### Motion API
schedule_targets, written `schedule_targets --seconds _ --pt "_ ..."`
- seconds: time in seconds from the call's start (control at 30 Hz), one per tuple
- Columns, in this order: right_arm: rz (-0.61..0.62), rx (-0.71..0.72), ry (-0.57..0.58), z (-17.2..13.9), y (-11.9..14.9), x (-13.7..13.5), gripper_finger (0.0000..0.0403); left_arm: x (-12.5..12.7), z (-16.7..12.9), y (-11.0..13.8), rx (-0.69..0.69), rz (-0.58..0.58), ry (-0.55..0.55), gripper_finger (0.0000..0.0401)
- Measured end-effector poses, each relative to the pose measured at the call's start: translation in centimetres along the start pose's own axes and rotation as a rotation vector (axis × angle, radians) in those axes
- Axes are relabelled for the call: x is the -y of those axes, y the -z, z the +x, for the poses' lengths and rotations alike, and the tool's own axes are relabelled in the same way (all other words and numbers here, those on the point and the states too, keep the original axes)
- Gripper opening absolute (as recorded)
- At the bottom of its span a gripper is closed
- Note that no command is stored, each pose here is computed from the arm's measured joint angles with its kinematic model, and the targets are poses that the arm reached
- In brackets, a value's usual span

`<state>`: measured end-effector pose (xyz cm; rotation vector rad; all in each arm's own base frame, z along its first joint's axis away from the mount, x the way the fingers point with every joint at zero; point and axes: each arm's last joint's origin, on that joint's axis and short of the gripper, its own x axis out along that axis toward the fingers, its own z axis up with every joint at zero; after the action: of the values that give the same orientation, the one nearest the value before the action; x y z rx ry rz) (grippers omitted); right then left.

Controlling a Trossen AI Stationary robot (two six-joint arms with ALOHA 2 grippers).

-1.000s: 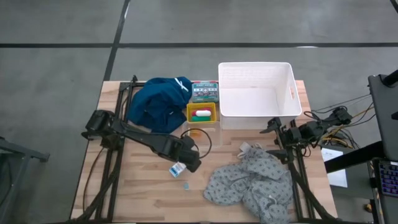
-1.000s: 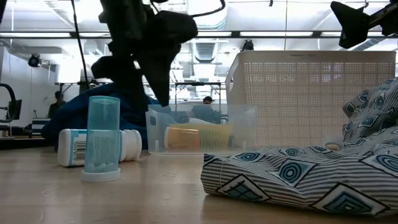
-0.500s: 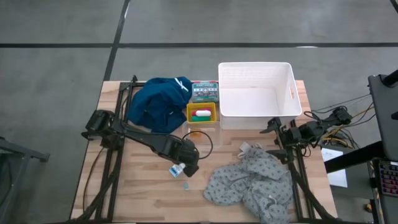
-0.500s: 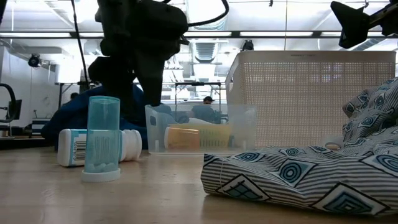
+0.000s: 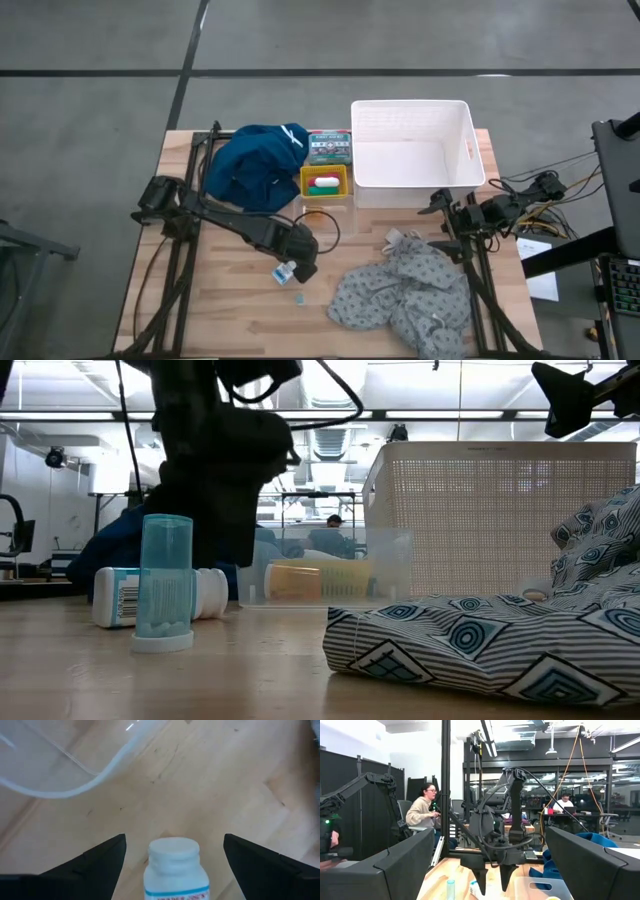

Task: Pick & Place Medicine items
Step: Put the white medicine bottle into the transparent bin

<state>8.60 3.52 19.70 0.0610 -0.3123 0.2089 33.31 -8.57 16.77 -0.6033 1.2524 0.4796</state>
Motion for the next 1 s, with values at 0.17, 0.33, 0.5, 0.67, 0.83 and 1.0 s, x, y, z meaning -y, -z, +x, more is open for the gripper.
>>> schedule_targets --seconds 0.17,0.33,0.5,0.67,0.83,1.0 --pt "0.000 0.000 0.000 0.0 0.0 0.0 0.0380 -0.3 0.7 0.3 -0.018 0.003 0.022 0.0342" --pt "0.000 0.000 0.000 0.0 0.0 0.0 0.0380 -0.6 1.2 0.6 -0.016 0.003 0.029 0.0342" --pt "0.000 0.000 0.000 0.0 0.0 0.0 0.0380 -1.0 1.6 1.0 -0.041 0.003 0.028 0.0342" --pt "0.000 0.000 0.000 0.0 0.0 0.0 0.0380 -1.3 2.1 1.2 -0.051 0.001 0.032 0.0342" --pt "0.000 0.000 0.000 0.0 0.0 0.0 0.0380 -1.4 2.1 1.1 -0.049 0.026 0.033 0.0341" --pt "0.000 0.000 0.000 0.0 0.0 0.0 0.0380 -1.4 2.1 1.1 -0.049 0.026 0.033 0.0323"
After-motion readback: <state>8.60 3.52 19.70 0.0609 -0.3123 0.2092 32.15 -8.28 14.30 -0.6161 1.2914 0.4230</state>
